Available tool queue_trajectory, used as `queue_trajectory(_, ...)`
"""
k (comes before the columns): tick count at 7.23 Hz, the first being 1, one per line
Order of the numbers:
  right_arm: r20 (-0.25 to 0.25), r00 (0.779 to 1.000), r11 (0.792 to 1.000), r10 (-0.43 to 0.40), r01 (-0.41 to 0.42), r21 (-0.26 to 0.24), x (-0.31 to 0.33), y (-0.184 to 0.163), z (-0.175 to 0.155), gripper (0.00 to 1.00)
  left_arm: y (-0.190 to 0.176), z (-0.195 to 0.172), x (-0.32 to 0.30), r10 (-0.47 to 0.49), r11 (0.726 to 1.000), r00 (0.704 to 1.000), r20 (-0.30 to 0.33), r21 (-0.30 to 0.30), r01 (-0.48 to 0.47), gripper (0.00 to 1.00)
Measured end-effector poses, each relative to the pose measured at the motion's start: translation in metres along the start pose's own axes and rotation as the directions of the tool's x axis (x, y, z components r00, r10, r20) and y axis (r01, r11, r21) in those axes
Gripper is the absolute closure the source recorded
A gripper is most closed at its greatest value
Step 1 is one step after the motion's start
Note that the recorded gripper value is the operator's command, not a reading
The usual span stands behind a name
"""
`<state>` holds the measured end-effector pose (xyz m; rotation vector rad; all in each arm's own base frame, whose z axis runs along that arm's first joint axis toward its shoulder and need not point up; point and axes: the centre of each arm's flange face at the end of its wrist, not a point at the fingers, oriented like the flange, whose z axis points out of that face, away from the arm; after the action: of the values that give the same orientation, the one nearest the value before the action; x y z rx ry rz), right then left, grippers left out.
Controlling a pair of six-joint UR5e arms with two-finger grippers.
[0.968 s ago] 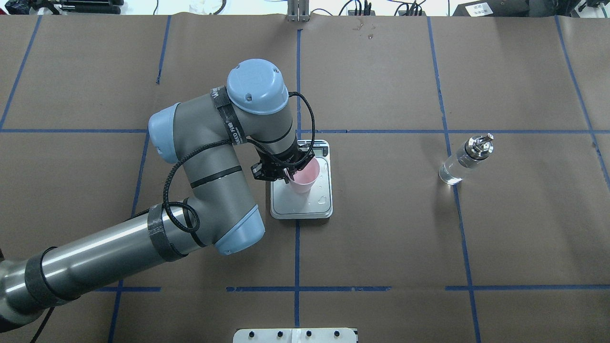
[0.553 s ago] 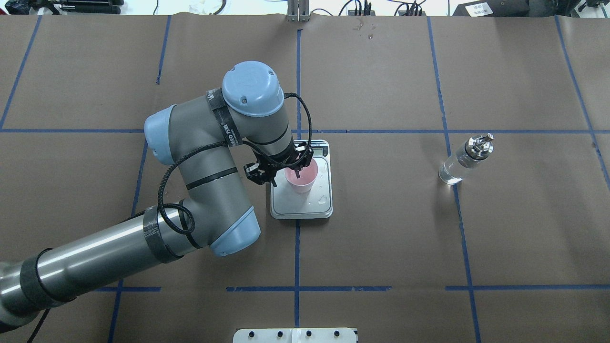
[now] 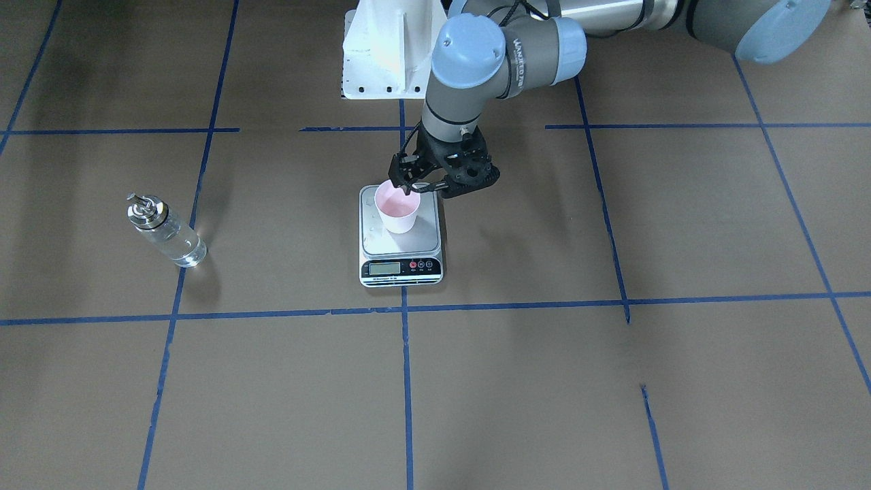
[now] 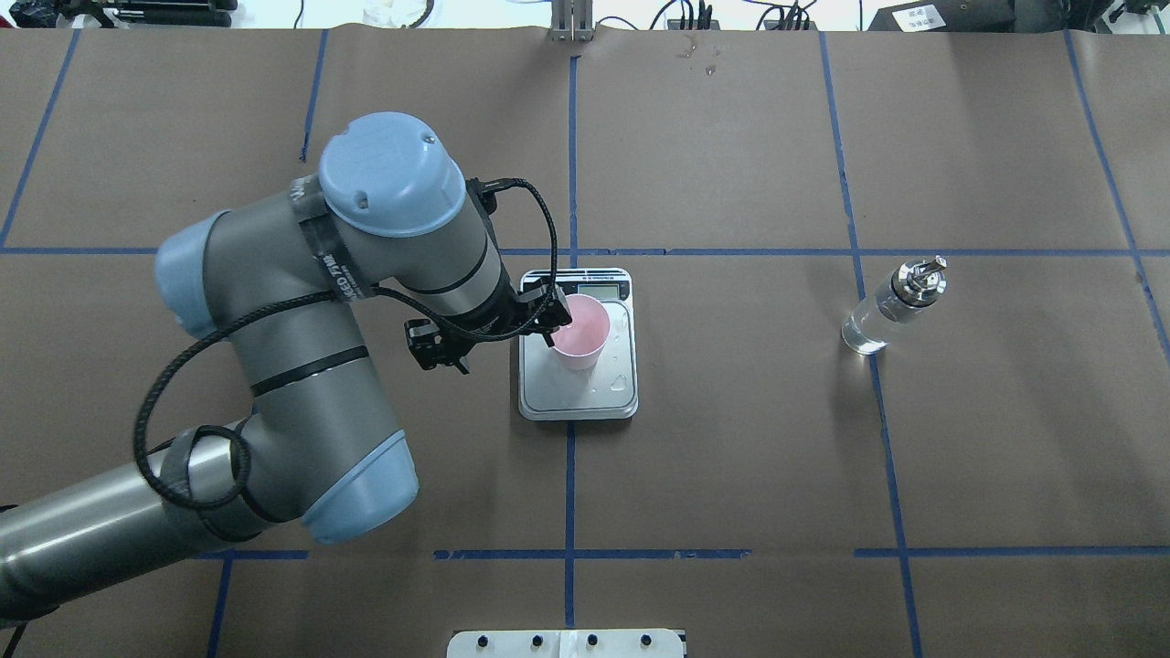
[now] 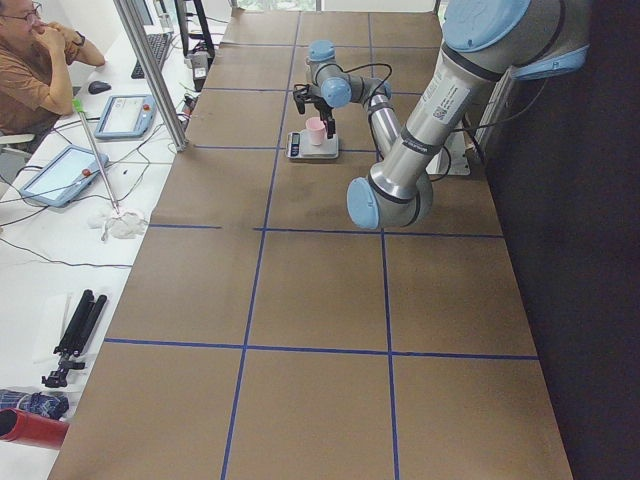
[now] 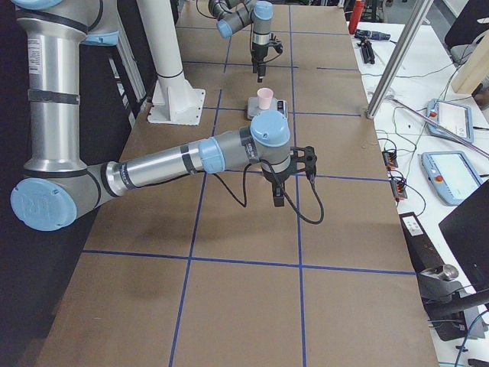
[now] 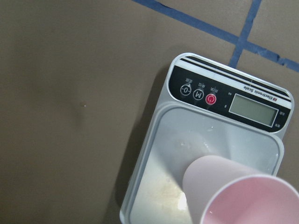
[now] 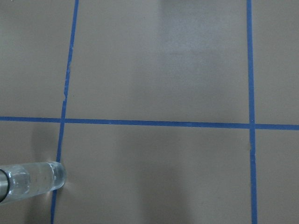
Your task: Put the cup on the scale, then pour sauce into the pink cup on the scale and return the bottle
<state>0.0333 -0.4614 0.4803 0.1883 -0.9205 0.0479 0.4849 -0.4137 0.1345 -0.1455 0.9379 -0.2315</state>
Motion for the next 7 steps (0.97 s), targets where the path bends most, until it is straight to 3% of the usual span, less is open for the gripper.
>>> queue_trajectory(2, 0.021, 1.0, 1.0, 0.001, -0.001, 0.007, -0.05, 0.009, -0.008, 0.0, 0.008, -0.05, -0.026, 0.093, 0.995, 0.996, -0.014, 0.025, -0.093, 0.0)
queue_trajectory(4, 0.058, 0.997, 0.998, 0.059, -0.059, 0.0, -0.118, 0.03, -0.016, 0.0, -0.023, -0.087, -0.066, 0.168, 0.982, 0.986, 0.002, 0.091, -0.168, 0.0)
queue_trajectory(5, 0.06, 0.994, 0.995, 0.096, -0.096, -0.003, -0.15, 0.045, -0.018, 0.0, -0.042, -0.102, -0.086, 0.198, 0.972, 0.98, 0.02, 0.124, -0.199, 0.0)
queue_trajectory(7, 0.018, 0.993, 0.992, 0.113, -0.114, 0.049, -0.197, 0.081, -0.007, 0.0, -0.073, -0.125, -0.114, 0.247, 0.952, 0.968, 0.053, 0.173, -0.253, 0.0)
